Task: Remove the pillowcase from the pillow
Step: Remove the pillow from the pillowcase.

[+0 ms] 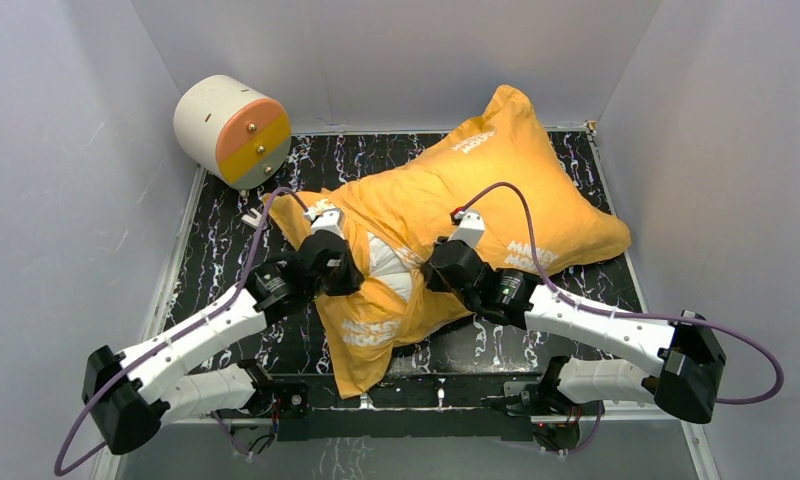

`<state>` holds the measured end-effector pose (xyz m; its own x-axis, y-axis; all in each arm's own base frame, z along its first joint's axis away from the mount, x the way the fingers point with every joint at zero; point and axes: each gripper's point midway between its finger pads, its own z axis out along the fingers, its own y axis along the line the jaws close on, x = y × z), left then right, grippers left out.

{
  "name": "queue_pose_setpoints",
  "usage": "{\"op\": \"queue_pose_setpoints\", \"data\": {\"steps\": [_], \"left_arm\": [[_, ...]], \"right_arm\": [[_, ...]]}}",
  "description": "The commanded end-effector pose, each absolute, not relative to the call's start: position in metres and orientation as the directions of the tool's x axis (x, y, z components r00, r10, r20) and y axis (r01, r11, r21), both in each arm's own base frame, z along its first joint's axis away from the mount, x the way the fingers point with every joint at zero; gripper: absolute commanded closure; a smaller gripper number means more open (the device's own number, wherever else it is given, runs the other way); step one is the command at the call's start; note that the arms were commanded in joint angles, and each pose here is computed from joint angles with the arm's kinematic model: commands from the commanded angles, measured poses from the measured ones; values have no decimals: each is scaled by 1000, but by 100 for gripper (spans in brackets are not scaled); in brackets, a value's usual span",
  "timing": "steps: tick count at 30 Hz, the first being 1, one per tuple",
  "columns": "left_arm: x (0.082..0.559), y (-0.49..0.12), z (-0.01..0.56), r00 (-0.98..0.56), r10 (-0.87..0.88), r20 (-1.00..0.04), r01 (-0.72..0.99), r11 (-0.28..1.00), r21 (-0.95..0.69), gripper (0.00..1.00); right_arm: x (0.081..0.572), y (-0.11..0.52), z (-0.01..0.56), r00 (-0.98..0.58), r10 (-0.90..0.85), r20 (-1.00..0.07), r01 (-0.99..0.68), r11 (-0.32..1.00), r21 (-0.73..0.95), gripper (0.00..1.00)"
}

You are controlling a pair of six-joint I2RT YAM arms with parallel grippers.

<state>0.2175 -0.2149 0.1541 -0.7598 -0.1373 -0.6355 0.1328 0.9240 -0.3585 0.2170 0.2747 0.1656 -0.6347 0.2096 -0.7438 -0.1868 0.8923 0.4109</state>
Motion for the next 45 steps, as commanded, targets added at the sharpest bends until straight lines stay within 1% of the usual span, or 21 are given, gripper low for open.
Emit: {"op": "queue_pose_setpoints", "data": {"steps": [1,6,8,11,12,14,15,19,20,21,24,25,26,27,28,29,35,38,41,43,45], "left_arm": [[188,-139,123,-767,-120,-631,-21,987,-162,100],[172,-96,138,-671,-256,-696,-141,966,-218,100],[173,-107,152,-639,-285,-715,-70,947,-314,100],[172,-119,165,-630,-298,-717,-3,924,-382,100],[171,-123,168,-637,-288,-715,16,922,-386,100],[170,-130,168,-664,-258,-701,41,925,-379,100],[169,-134,168,-677,-246,-694,49,925,-376,100],[167,-142,171,-706,-231,-669,63,921,-385,98],[167,-144,175,-705,-235,-669,69,916,-395,91],[167,-145,179,-702,-246,-668,72,909,-410,77],[166,-152,196,-689,-265,-674,108,882,-458,72],[165,-154,204,-684,-273,-677,124,870,-476,65],[163,-157,211,-683,-271,-679,148,858,-491,46],[160,-161,217,-687,-269,-675,171,843,-510,19],[157,-165,223,-692,-281,-665,180,825,-536,5],[153,-171,230,-700,-280,-656,210,798,-565,2],[131,-175,226,-758,-257,-600,230,755,-614,2],[124,-175,212,-778,-257,-573,217,746,-629,2],[117,-193,194,-828,-200,-525,245,711,-659,9],[116,-206,176,-870,-136,-475,244,718,-652,14],[121,-217,159,-900,-96,-426,218,746,-629,27]], "right_arm": [[228,202,168,-535,284,-796,98,956,276,86],[217,144,159,-485,269,-832,256,953,159,85],[215,158,156,-524,226,-821,154,974,169,82],[208,218,170,-573,163,-804,-163,938,306,74],[202,234,175,-589,149,-794,-245,903,352,69],[192,252,189,-606,157,-779,-328,844,425,49],[189,254,194,-613,166,-772,-338,828,447,36],[181,255,214,-617,236,-751,-345,777,527,2],[179,255,218,-615,250,-748,-356,758,546,2],[176,255,222,-613,269,-743,-363,739,567,1],[167,259,229,-621,304,-723,-394,676,623,1],[162,263,230,-631,294,-718,-417,652,634,1],[158,266,232,-635,280,-720,-444,631,637,1],[153,270,234,-638,260,-724,-475,607,637,1],[149,274,235,-643,243,-726,-499,586,638,1],[145,277,235,-650,222,-727,-521,567,638,1],[121,302,224,-683,59,-728,-627,465,626,2],[125,311,201,-711,-23,-703,-607,524,597,3],[153,298,159,-734,-68,-675,-477,760,442,13],[163,296,151,-728,-93,-679,-427,837,343,23],[170,300,149,-716,-86,-693,-396,867,302,38]]}}
